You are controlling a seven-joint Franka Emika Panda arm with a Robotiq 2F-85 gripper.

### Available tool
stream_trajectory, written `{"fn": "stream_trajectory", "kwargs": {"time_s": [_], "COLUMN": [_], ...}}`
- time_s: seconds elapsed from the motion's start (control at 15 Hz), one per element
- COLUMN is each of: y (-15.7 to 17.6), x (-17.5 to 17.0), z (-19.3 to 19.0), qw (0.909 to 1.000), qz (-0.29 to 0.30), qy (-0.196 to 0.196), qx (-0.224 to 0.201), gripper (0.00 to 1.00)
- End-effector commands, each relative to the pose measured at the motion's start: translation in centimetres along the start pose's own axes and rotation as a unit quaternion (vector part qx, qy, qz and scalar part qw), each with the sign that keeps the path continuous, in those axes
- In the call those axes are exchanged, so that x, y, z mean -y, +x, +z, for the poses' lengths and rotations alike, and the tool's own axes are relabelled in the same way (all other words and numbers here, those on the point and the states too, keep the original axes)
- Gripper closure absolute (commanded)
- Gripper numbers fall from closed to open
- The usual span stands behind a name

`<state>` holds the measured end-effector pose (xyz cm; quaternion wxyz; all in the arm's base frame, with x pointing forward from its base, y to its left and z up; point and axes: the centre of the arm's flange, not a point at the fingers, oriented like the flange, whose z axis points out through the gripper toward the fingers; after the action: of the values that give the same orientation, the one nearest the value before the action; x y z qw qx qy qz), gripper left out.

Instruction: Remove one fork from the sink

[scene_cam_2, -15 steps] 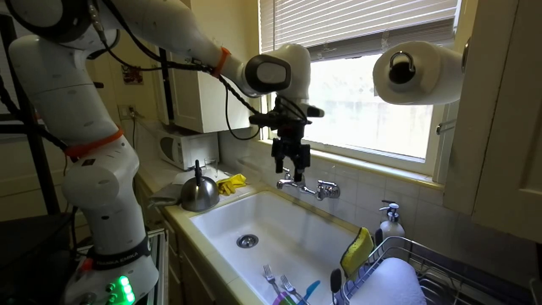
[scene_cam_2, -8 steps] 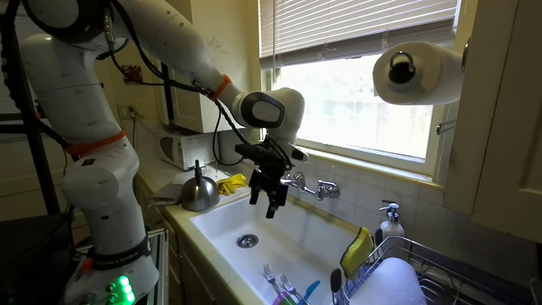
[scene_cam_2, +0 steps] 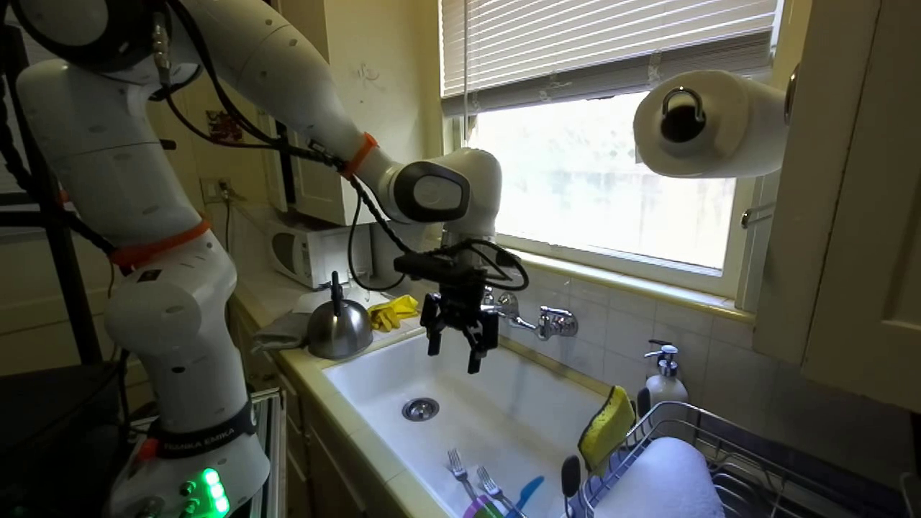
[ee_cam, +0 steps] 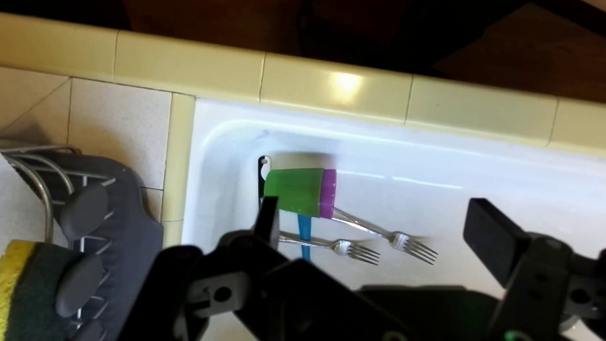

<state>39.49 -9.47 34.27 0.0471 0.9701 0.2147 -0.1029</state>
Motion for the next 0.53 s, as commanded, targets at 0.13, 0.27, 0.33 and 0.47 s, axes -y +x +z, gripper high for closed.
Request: {"fn": "stream_trajectory", "kwargs": {"time_s": [0.13, 0.27, 0.33, 0.47], "y": [-0.9, 0.2, 0.7, 2.2], "x": [1.7, 2.7, 3.4, 4.5], "z": [6.7, 8.9, 9.7, 11.8], "qw": [0.9984, 0.9961, 0.9954, 0.9955], "qz": [-0.006, 0.03, 0.033, 0.031], "qy": [-0.056, -0.083, -0.089, -0.077], "qx": [-0.003, 0.002, 0.011, 0.045], "gripper": [0.0, 0.0, 0.0, 0.0]}}
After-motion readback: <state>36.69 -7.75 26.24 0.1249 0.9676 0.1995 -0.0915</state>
